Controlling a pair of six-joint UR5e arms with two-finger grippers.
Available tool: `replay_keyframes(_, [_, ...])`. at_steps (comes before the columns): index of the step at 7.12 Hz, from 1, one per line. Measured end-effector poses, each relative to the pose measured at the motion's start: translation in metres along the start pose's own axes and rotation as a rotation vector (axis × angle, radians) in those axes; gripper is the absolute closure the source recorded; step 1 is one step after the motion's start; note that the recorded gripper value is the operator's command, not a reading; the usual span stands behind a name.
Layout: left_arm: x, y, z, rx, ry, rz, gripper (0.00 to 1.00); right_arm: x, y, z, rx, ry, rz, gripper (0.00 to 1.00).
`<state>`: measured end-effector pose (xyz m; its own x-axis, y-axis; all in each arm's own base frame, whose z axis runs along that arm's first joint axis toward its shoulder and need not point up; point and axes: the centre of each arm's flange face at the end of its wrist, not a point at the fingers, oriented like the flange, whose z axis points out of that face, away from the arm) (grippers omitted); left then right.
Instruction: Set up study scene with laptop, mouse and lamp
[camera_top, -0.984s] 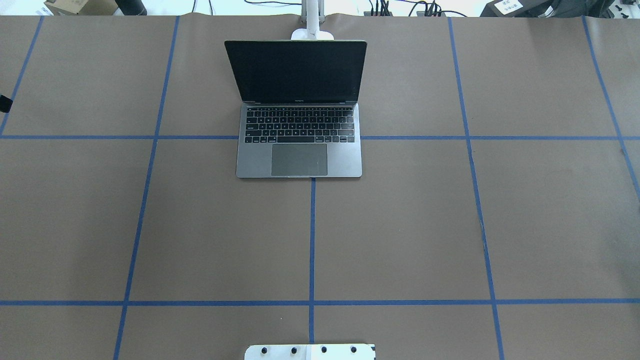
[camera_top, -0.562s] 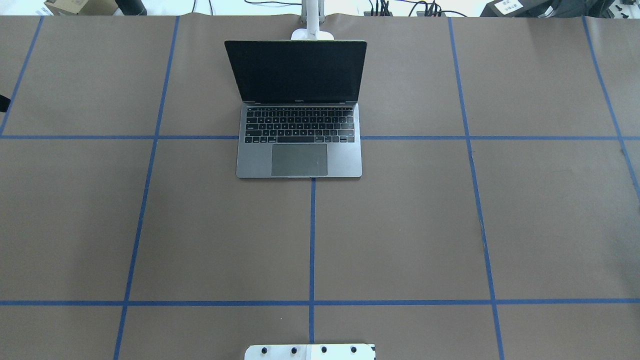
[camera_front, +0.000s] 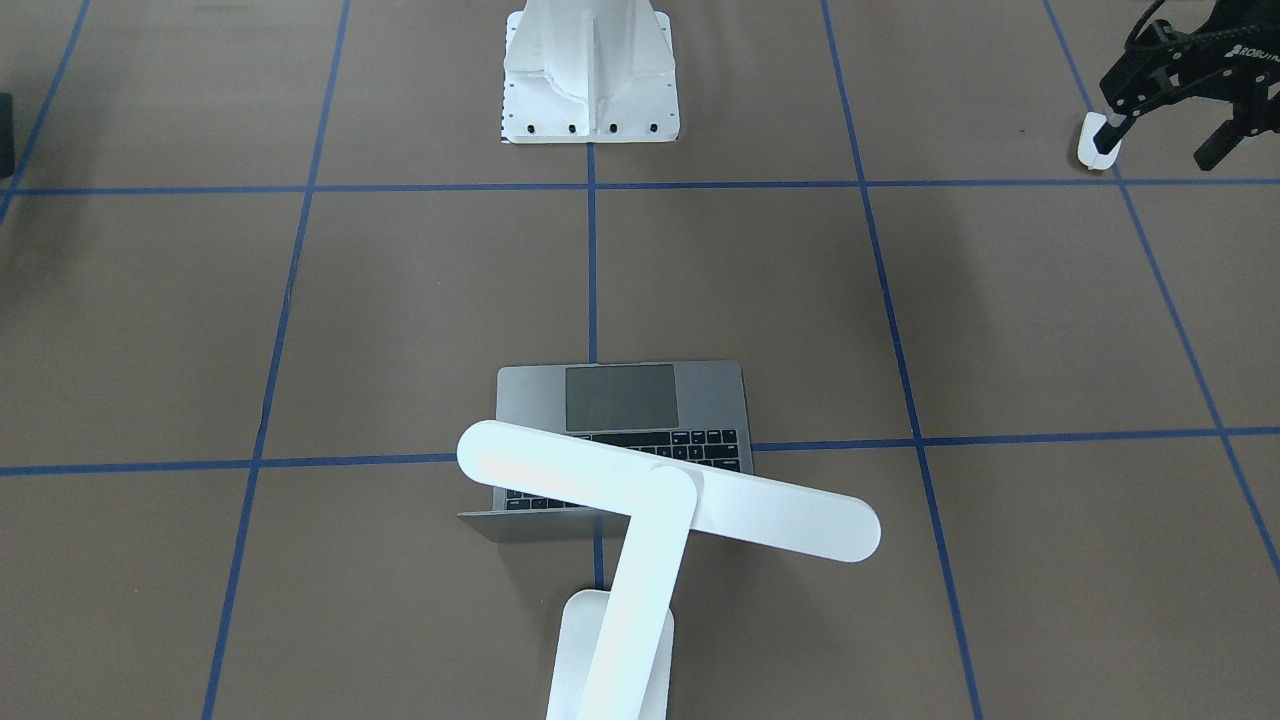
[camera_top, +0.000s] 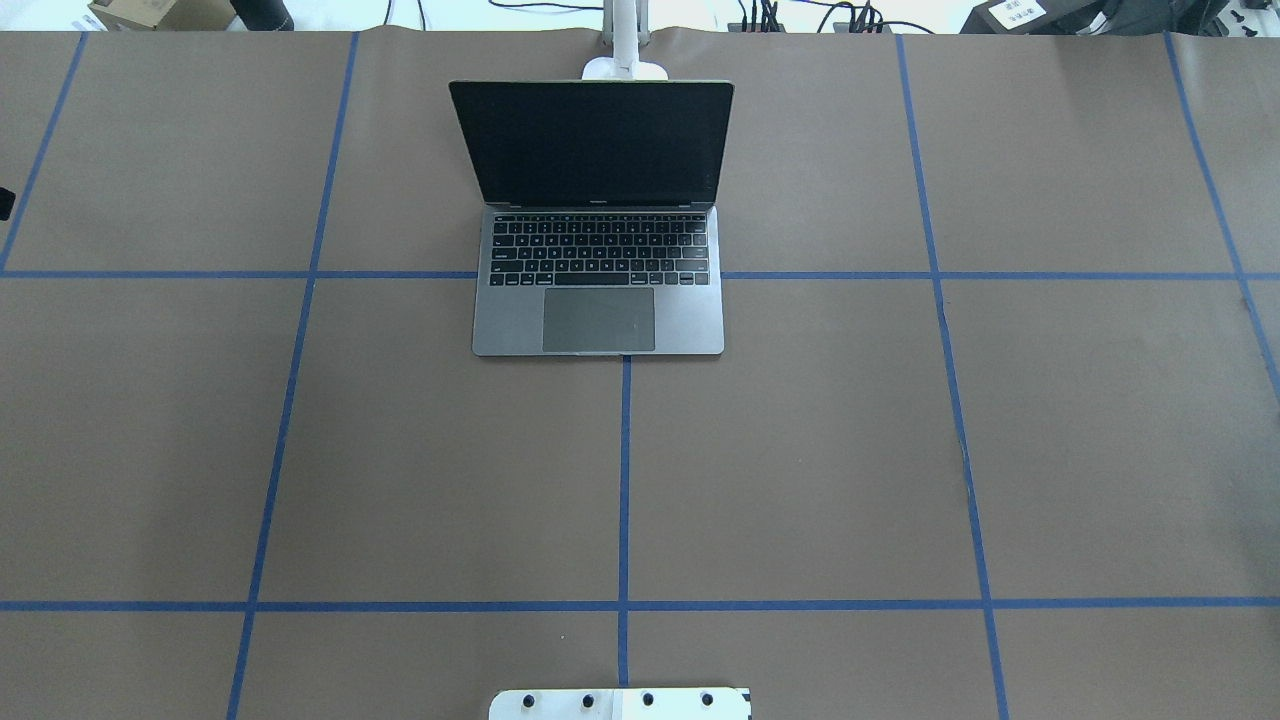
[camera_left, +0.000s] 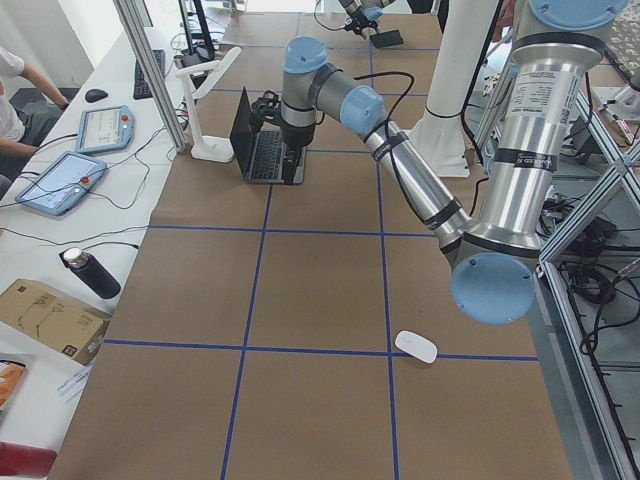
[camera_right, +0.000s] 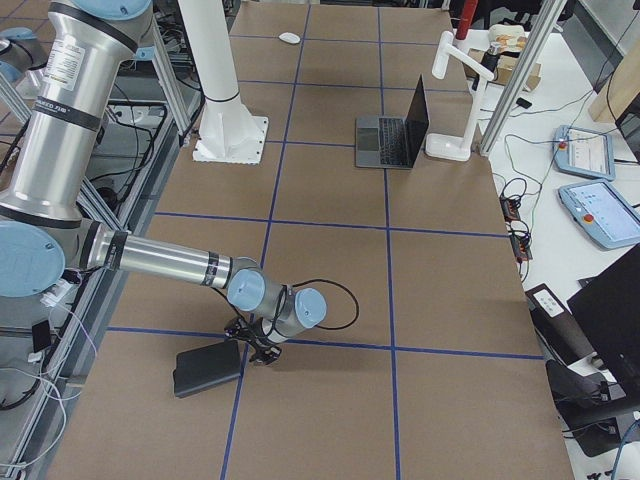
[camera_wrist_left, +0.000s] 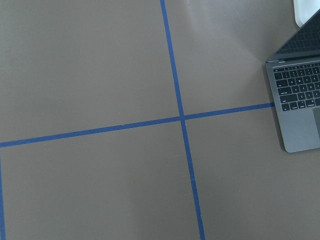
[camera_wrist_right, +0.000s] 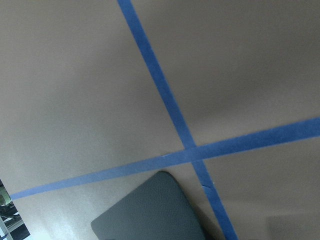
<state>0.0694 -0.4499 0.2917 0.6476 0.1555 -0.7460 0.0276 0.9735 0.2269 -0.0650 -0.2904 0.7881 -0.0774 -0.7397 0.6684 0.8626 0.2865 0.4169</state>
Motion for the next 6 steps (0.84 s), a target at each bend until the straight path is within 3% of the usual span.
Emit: replay_keyframes(6, [0.005, 0.004, -0.008, 0.016, 0.003, 0.014, 0.0, -0.002, 0.013, 0.022, -0.026, -0.033, -0.004, 0.11])
